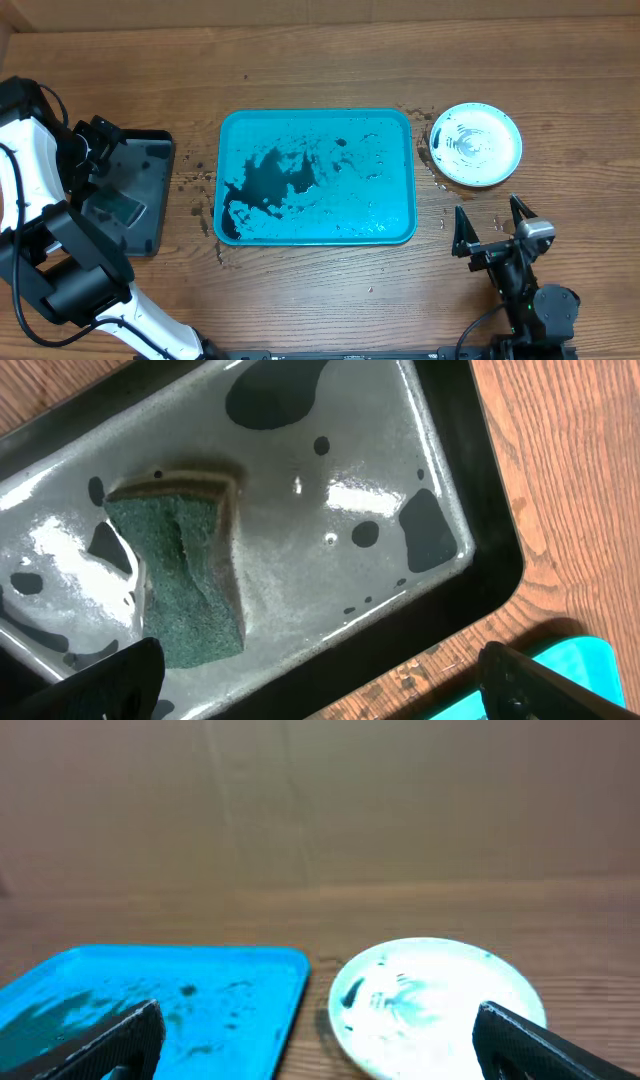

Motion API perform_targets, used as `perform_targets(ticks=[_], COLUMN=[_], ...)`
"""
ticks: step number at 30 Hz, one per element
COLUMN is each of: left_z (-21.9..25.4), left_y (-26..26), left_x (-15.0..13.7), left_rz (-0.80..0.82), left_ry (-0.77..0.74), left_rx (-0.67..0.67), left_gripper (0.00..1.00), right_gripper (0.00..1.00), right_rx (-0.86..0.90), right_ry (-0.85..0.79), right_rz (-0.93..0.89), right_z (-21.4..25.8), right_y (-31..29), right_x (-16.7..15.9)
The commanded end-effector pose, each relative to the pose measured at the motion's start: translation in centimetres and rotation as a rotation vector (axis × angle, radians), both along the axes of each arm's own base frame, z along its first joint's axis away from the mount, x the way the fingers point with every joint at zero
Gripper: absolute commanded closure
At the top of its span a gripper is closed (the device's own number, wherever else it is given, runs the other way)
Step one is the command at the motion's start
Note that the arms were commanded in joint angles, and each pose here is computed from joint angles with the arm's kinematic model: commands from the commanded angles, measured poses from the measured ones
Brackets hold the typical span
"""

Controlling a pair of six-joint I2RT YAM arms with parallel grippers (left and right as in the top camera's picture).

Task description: Clean dirty plates on tray and stack at the side

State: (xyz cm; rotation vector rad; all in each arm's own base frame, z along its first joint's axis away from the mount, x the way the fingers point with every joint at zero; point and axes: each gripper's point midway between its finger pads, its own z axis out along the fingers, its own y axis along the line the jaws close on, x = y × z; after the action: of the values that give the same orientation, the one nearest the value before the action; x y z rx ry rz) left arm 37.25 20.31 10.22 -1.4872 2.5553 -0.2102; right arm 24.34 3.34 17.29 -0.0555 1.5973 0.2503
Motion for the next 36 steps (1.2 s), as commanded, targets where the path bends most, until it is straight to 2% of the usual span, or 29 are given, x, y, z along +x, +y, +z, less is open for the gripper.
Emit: perform_targets(ticks=[1,6,9,36], left_z=[0.56,0.56,0.56,0.59], left_y=[0.27,0.26,0.26,0.33], left_x=[0.33,0.34,0.34,0.30], left_rz=[-0.012,-0.012,-0.012,-0.011], left_ry=[-0.018,-0.018,-0.018,-0.017], left_rx=[0.006,0.006,0.006,0.010], left_gripper=[0.00,0.00,0.00,0.00], right_gripper=[0.00,0.00,0.00,0.00], right_rx=[0.002,0.007,0.084,0.083], right_ry=[-0.001,0.005,0.011,0.010], right_rz=[-0.105,-0.148,-0.137,-0.138], right_z=[-0.23,-0.36,-0.26,-0.25], right_y=[-1.80,-2.53,-2.32,-2.33], right_x=[0.24,0.29,0.28,0.28])
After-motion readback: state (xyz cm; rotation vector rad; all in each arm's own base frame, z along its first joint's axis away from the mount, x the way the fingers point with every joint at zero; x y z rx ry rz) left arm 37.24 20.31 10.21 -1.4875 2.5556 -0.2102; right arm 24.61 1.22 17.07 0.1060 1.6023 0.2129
